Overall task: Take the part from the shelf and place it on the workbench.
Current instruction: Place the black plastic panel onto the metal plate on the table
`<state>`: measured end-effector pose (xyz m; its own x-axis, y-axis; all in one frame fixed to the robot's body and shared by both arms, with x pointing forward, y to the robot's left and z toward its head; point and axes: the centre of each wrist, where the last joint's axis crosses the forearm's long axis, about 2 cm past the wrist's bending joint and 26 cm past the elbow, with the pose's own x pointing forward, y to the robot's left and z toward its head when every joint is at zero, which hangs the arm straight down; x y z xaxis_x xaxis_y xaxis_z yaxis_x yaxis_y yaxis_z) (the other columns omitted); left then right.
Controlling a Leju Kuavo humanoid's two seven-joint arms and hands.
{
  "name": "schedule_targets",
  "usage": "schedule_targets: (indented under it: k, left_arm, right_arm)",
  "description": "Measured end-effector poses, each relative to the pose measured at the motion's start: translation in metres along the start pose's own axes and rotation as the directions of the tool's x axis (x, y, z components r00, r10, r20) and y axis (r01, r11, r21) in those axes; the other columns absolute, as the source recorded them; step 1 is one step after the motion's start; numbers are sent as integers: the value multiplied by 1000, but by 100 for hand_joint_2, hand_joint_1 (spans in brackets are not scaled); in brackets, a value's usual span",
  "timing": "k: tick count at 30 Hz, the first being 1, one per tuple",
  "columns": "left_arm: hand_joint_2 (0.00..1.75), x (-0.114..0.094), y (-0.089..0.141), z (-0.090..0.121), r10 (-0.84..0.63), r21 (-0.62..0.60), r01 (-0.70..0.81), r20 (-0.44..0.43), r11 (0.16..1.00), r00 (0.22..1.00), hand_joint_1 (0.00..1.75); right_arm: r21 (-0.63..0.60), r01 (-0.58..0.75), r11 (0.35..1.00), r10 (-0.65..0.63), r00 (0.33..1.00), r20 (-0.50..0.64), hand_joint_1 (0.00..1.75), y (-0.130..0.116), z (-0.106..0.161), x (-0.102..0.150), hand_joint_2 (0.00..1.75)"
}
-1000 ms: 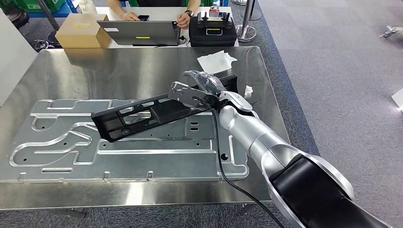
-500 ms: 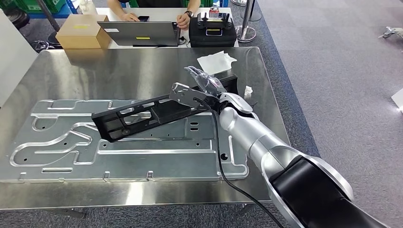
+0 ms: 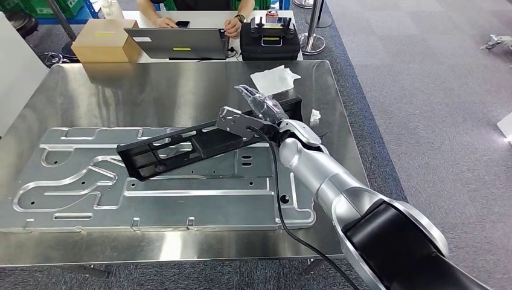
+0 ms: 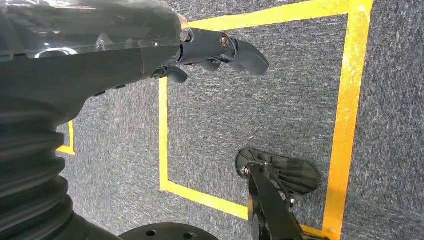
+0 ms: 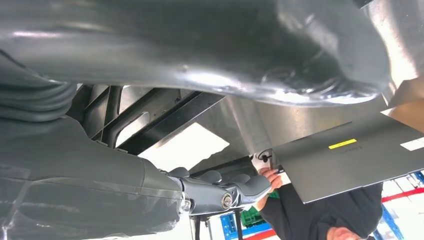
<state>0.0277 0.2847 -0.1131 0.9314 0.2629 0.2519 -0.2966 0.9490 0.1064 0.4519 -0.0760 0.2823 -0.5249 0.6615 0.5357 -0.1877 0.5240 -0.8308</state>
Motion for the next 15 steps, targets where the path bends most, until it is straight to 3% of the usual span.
schedule_targets:
  k: [15]
  left_arm:
    - [175, 0, 7, -1, -6, 8, 7, -3, 1000, 1000, 0]
  right_arm:
    - [5, 51, 999, -51, 998, 20, 0, -3, -1, 0, 0]
